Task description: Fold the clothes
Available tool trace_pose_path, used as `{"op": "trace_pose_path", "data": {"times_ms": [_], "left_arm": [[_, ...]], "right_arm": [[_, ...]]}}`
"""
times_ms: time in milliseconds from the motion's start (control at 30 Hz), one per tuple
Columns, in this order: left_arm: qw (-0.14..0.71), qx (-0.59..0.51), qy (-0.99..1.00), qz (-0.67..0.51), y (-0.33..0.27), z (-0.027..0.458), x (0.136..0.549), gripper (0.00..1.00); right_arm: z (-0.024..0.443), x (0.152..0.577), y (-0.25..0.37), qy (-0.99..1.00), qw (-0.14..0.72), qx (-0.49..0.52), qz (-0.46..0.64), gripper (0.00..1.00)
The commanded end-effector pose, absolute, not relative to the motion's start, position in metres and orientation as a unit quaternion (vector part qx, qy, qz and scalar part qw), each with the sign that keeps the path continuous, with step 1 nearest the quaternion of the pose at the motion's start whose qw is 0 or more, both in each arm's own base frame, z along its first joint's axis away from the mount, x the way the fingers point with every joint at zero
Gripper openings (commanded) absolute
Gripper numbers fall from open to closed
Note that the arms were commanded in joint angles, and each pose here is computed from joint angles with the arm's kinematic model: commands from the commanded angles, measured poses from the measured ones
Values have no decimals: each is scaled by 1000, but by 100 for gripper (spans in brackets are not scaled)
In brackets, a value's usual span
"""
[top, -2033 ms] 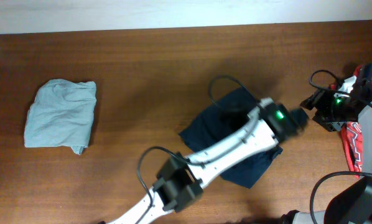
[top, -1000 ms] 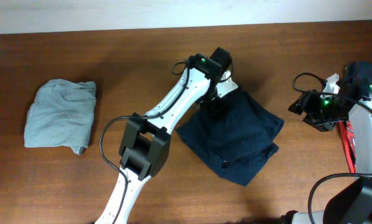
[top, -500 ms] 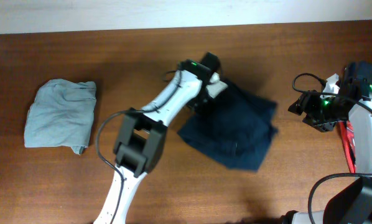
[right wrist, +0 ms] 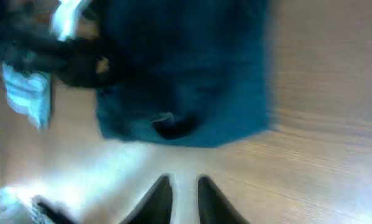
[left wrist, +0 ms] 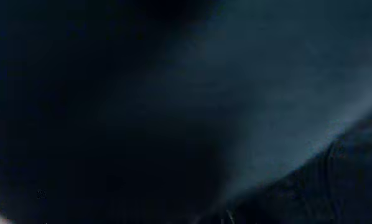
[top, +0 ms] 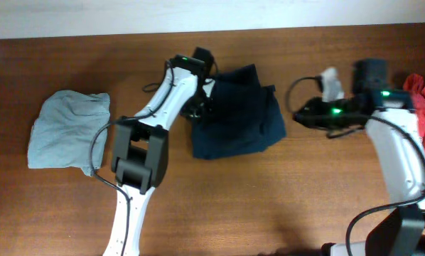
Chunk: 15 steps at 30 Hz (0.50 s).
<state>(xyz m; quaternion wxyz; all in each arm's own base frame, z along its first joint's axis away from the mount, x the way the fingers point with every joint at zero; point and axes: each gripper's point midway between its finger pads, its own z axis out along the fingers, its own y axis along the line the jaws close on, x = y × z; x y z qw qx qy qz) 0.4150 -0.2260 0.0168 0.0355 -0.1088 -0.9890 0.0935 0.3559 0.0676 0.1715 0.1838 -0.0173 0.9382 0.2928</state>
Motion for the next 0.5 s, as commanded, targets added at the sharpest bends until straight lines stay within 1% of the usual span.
{"op": "trace_pose_path", "data": {"times_ms": [0,100,200,300,333,400,433,467], "left_arm": [[57,-151,-985,60,-237,20,388,37],[57,-158,-986,20,-229,19,385,38],[61,-153,-986,11,-223,20,385,40],[63,-145,-987,11,-215,22,387,42],[60,-141,-988,10,-212,26,390,45],[50,-136,-989,6,-206,34,396,46],[36,-130,-991,-5,-197,43,404,47],[30,-128,-991,-8,-194,47,406,49]], "right_arm": [[170,359,113,927,184,-82,318,9],[153,367,127,939,172,-70,290,5],[134,372,139,944,155,-71,281,4],[104,369,159,948,116,-84,284,4],[89,365,166,950,95,-89,283,4],[71,363,169,955,71,-80,276,4],[52,360,167,962,49,-69,262,4],[43,359,164,965,37,-60,252,4]]}}
